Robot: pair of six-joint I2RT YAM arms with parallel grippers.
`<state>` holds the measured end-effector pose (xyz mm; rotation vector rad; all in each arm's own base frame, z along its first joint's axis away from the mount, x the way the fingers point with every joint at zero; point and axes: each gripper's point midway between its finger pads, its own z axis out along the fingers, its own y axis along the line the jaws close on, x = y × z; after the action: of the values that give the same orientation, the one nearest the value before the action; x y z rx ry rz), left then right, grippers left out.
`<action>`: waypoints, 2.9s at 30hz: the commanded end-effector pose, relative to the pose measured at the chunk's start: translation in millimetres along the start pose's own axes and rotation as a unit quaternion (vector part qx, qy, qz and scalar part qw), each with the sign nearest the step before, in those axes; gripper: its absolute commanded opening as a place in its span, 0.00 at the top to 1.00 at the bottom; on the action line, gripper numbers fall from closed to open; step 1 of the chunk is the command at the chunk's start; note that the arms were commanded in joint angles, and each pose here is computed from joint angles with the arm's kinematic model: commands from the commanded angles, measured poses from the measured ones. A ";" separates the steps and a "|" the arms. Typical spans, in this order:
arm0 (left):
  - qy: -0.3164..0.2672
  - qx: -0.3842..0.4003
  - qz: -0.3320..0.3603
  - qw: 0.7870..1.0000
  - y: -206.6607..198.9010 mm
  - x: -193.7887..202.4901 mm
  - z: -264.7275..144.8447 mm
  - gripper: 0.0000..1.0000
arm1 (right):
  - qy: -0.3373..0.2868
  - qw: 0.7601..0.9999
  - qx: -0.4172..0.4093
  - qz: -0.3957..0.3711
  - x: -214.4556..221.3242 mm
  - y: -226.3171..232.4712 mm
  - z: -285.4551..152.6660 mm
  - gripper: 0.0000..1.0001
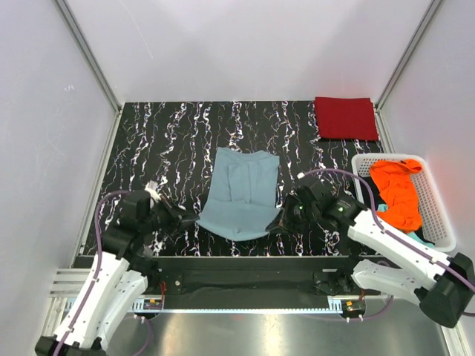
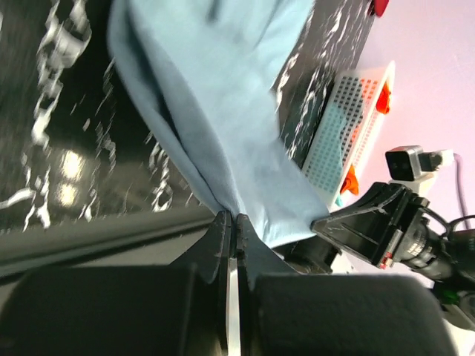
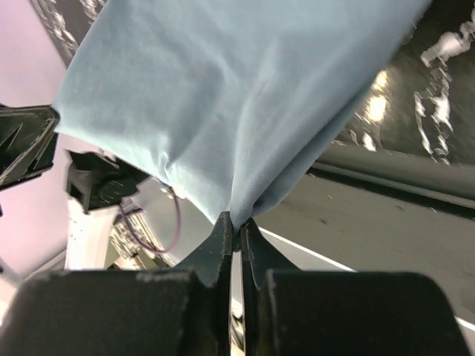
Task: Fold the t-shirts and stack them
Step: Fold the tshirt
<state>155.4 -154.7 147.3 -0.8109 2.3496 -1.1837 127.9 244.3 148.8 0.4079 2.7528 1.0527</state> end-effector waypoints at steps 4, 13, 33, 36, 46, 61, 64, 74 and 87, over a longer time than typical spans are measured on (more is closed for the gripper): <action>-0.063 0.036 0.095 0.993 -70.7 -49.7 1.0 1.00 | -0.004 1.000 -0.028 -0.004 -44.0 36.6 -9.1 1.00; -0.079 0.042 0.105 0.990 -125.5 -100.5 40.1 1.00 | 0.029 0.998 -0.061 0.018 -97.5 50.0 -9.8 1.00; -0.063 0.078 0.099 0.990 -181.7 -195.5 131.3 1.00 | 0.030 0.991 -0.105 0.084 -224.3 54.0 -1.2 0.98; -0.057 0.086 0.096 0.990 -187.4 -206.0 145.1 1.00 | 0.034 0.989 -0.107 0.093 -236.8 48.9 4.2 0.97; -0.064 0.111 0.090 0.988 -191.2 -242.6 179.2 1.00 | 0.027 0.987 -0.100 0.119 -273.9 28.5 15.7 0.92; -0.035 0.113 0.192 0.974 -208.0 -329.8 248.7 0.40 | -0.078 0.996 -0.020 0.034 -404.1 -7.5 5.1 0.37; -0.050 0.084 0.233 0.968 -198.1 -307.2 207.1 0.40 | -0.064 0.997 -0.040 0.020 -380.6 7.1 -10.3 0.35; 0.056 0.066 0.347 0.934 -130.7 -198.1 166.5 0.41 | -0.010 1.000 -0.026 -0.012 -282.2 -33.4 29.7 0.30; 0.077 -0.011 0.343 0.936 -115.8 -155.5 186.3 0.47 | -0.038 0.999 0.008 -0.028 -324.9 -40.7 59.4 0.30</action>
<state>436.3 -188.9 110.1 0.0417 2.5465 -0.9060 409.1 151.1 91.0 0.4403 2.7654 1.0173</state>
